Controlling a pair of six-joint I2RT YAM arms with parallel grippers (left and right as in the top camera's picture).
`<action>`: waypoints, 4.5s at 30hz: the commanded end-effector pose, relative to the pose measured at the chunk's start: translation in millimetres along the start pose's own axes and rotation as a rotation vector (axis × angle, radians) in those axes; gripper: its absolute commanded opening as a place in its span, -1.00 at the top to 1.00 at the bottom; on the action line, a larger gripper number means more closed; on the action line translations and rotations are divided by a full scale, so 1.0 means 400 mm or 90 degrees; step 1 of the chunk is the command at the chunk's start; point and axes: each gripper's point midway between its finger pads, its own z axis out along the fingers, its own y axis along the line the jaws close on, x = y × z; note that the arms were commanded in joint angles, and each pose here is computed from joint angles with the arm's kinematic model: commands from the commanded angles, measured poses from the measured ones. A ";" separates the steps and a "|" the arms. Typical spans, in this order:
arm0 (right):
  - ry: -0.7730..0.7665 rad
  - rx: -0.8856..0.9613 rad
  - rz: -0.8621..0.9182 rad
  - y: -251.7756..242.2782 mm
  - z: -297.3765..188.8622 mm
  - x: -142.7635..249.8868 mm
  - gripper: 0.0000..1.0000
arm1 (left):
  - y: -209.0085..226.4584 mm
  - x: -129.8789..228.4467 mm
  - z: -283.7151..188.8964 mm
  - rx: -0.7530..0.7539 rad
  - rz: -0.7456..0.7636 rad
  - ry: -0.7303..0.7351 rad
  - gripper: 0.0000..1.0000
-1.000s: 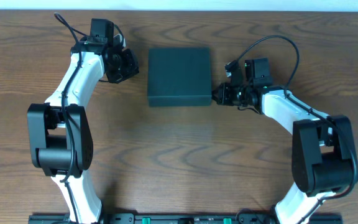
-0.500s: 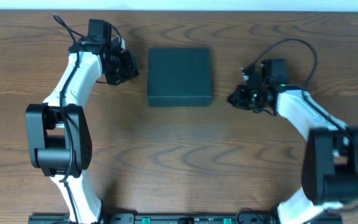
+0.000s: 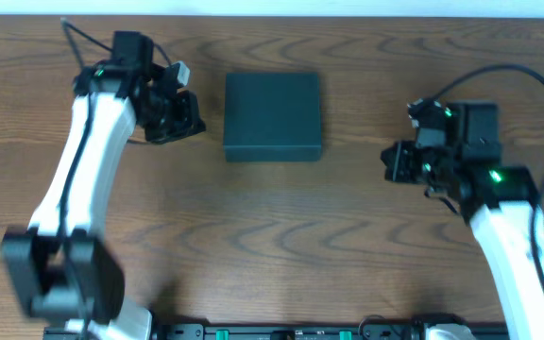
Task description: Pack container
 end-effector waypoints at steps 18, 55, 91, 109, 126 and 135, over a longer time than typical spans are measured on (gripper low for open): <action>-0.149 -0.139 -0.100 0.104 -0.252 0.310 -0.57 | -0.017 0.456 -0.263 0.048 0.024 -0.312 -0.13; -0.143 -0.145 -0.051 0.104 -0.254 0.314 -0.99 | 0.150 0.424 -0.263 -0.191 0.223 -0.495 -0.91; -0.143 -0.145 -0.051 0.104 -0.254 0.315 -0.98 | 0.330 0.405 -0.056 -0.253 0.203 -0.524 -0.91; -0.143 -0.145 -0.051 0.104 -0.254 0.315 -0.98 | 0.330 0.405 -0.056 -0.253 0.203 -0.524 -0.91; -0.309 0.076 -0.154 -0.053 -0.224 0.269 -0.98 | 0.330 0.405 -0.056 -0.253 0.203 -0.524 -0.91; -0.347 0.089 -0.173 -0.114 -0.094 0.297 -0.98 | 0.330 0.405 -0.056 -0.253 0.203 -0.524 -0.91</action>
